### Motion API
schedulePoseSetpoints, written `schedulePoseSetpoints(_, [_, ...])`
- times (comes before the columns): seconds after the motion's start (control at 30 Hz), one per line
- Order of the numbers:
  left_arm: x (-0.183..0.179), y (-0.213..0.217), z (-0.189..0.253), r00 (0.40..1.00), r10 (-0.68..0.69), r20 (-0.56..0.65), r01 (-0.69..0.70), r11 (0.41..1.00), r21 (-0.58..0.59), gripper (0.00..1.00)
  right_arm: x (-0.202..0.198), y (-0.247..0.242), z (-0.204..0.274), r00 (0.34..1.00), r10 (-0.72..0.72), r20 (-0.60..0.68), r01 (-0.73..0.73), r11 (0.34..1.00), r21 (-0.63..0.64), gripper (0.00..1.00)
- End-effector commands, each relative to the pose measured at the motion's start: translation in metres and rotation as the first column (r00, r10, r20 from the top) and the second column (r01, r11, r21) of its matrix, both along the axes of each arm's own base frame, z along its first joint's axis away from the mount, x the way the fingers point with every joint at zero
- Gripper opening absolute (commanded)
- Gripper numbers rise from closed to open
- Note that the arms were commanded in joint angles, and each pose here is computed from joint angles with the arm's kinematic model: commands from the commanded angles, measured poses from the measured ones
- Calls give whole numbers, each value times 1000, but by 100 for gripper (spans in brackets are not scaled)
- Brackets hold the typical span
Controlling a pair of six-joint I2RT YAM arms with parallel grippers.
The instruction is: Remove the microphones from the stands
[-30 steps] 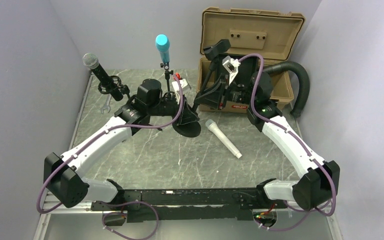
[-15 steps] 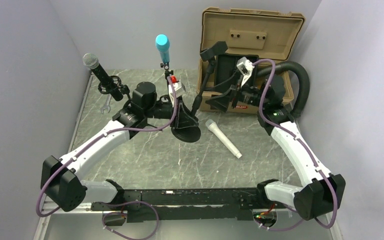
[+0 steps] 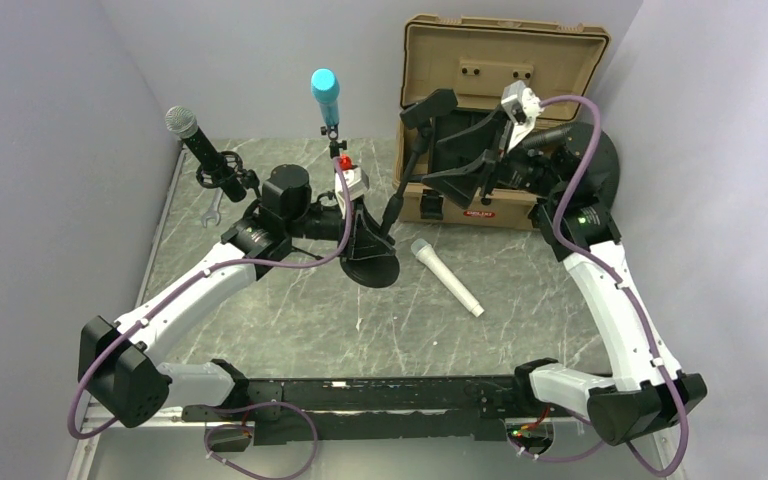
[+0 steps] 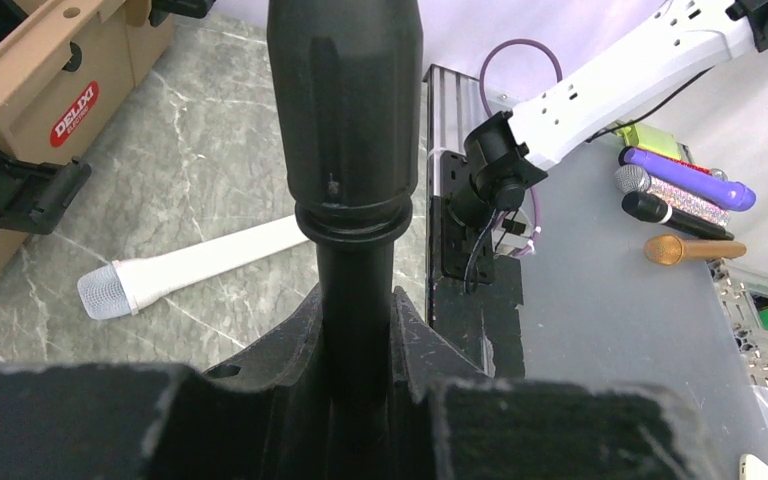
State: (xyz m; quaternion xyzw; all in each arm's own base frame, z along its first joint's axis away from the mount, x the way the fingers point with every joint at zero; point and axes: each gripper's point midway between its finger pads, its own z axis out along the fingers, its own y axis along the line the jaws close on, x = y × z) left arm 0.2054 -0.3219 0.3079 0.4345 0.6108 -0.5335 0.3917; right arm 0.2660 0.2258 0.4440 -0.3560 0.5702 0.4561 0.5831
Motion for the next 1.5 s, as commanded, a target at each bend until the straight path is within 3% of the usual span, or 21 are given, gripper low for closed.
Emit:
schedulePoseSetpoints(0.0, [-13, 4, 23, 993, -52, 106, 57, 997, -46, 0, -10, -3, 31, 998, 7, 57, -8, 1000, 12, 88])
schedulePoseSetpoints(0.43, [-18, 6, 15, 989, -79, 122, 82, 996, -21, 0, 3, 7, 44, 998, 64, 30, -65, 997, 44, 87])
schedulePoseSetpoints(0.67, [-16, 6, 6, 990, -72, 125, 74, 997, -4, 0, 4, 13, 43, 993, 118, -3, -118, 991, 66, 76])
schedulePoseSetpoints(0.8, [-14, 5, 2, 990, -67, 123, 66, 998, 6, 0, 3, 14, 37, 991, 134, -18, -133, 989, 71, 56])
schedulePoseSetpoints(1.03, [-5, 2, 7, 990, -40, 132, 39, 999, 9, 0, -3, 22, 8, 984, 168, -64, -164, 984, 68, 2])
schedulePoseSetpoints(1.47, [16, -6, 19, 990, 15, 138, -19, 1000, 24, 0, -2, 41, -63, 975, 164, -148, -162, 986, 29, 0])
